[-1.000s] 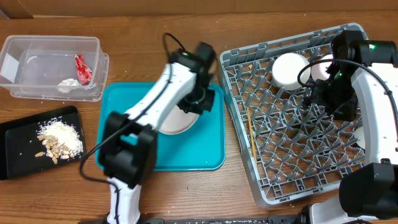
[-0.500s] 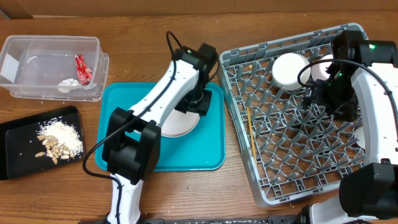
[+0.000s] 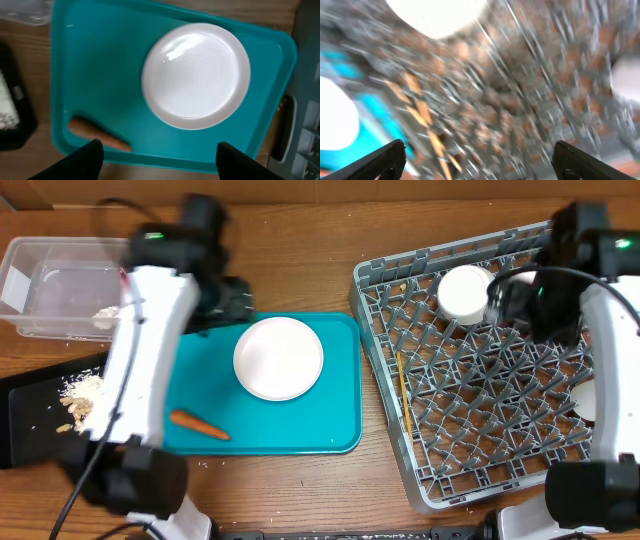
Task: Sort waste into correct bins and load items into the dishwasher
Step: 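Retract the left gripper and grasp the plate rim with the right gripper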
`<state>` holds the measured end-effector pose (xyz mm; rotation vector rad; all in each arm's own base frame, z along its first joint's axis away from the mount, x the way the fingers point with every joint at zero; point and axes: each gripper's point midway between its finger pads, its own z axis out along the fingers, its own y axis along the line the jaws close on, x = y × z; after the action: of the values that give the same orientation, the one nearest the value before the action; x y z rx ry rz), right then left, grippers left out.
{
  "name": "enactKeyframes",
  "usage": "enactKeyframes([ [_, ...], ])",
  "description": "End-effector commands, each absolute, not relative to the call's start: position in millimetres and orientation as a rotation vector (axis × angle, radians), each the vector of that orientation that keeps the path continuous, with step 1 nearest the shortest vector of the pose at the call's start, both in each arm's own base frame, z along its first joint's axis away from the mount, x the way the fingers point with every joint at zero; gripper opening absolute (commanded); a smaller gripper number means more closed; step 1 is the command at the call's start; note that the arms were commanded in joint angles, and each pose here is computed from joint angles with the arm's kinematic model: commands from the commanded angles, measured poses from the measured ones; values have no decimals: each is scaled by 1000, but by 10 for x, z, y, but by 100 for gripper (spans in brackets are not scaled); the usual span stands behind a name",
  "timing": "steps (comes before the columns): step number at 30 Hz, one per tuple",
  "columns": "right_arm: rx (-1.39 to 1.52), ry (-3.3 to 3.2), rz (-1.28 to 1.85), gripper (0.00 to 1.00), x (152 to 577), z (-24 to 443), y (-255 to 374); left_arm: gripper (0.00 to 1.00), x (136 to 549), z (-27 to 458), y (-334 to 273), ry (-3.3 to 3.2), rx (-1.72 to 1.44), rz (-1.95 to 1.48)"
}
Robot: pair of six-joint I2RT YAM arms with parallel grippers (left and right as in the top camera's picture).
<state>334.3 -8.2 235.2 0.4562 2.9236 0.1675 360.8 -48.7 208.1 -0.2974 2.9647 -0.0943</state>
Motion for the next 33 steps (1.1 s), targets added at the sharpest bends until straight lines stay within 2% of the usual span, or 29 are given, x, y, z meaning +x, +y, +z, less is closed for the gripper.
enactKeyframes([
  [1,157,2673,471,95,3594,3130,536,74,3526,2240,-50,2918,-505,-76],
  [5,-113,2515,581,96,3693,3500,1225,76,3390,2211,360,2916,-741,-55],
  [9,-319,2527,642,97,3628,3357,1930,78,3331,2205,622,2884,-888,-70],
  [13,-453,2628,609,97,3581,2902,2505,79,3306,2205,744,2866,-942,-72],
  [18,-499,2789,517,96,3554,2215,2927,79,3304,2205,749,2866,-942,-71],
  [27,-326,3060,386,90,3578,1179,3088,79,3304,2204,754,2869,-932,-65],
  [33,-217,3196,299,77,3537,635,3075,79,3321,2206,757,2862,-931,-67],
])
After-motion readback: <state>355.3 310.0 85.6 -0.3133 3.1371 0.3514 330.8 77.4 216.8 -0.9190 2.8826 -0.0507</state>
